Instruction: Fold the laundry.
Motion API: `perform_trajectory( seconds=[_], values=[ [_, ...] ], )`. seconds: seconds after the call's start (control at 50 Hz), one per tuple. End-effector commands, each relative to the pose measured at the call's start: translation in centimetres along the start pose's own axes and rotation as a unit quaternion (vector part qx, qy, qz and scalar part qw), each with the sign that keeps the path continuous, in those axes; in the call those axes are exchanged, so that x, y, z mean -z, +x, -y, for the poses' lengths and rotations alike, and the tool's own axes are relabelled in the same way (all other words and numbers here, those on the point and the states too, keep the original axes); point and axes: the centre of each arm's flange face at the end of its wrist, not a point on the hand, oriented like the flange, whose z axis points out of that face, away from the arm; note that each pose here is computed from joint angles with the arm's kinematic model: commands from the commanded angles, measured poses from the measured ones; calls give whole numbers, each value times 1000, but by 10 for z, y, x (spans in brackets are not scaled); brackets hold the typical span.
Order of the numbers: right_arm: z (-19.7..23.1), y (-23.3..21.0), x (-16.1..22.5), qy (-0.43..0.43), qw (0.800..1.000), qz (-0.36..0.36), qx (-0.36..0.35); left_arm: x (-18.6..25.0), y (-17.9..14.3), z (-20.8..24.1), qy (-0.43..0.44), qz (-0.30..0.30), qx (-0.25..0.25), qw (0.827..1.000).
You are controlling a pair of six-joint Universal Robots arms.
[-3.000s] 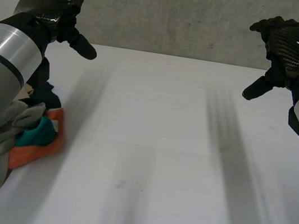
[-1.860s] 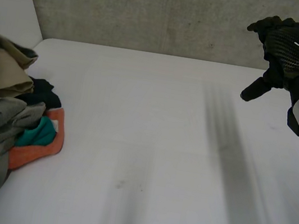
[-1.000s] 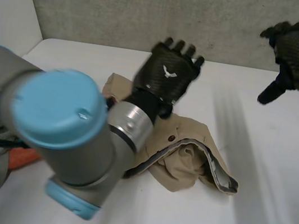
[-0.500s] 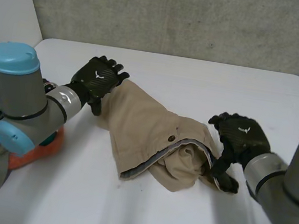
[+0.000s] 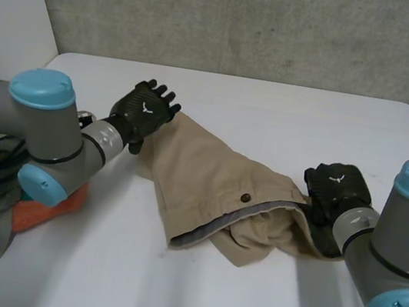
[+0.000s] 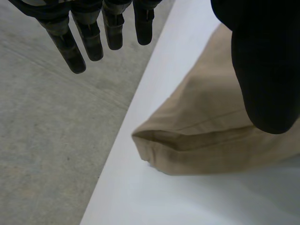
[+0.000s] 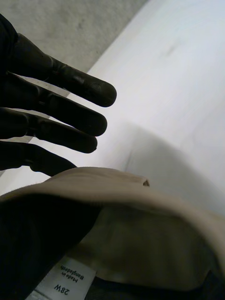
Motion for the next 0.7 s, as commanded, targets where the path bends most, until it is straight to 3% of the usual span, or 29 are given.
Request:
perform_trajectory(
  seconds=[0.02,0.08,0.18,0.26,0.36,0.44,0.54,0.7],
  values=[
    [13,25,-18,29,995,-36,92,20,-19,15,6,24,21,999],
    [22,47,-45,63,987,-81,121,25,-22,16,3,28,22,999],
    [50,80,-98,174,955,-145,193,31,-22,17,-1,27,24,999],
    [54,73,-130,252,934,-114,227,32,-20,18,-3,25,26,999],
    [38,57,-148,273,932,-75,226,31,-18,18,-7,30,33,999],
    [26,50,-146,248,942,-73,214,29,-19,17,-10,35,35,999],
    [45,68,-119,207,952,-117,192,26,-19,18,-5,36,34,999],
    [75,91,-44,79,983,-109,124,22,-22,20,0,42,33,999]
  ],
)
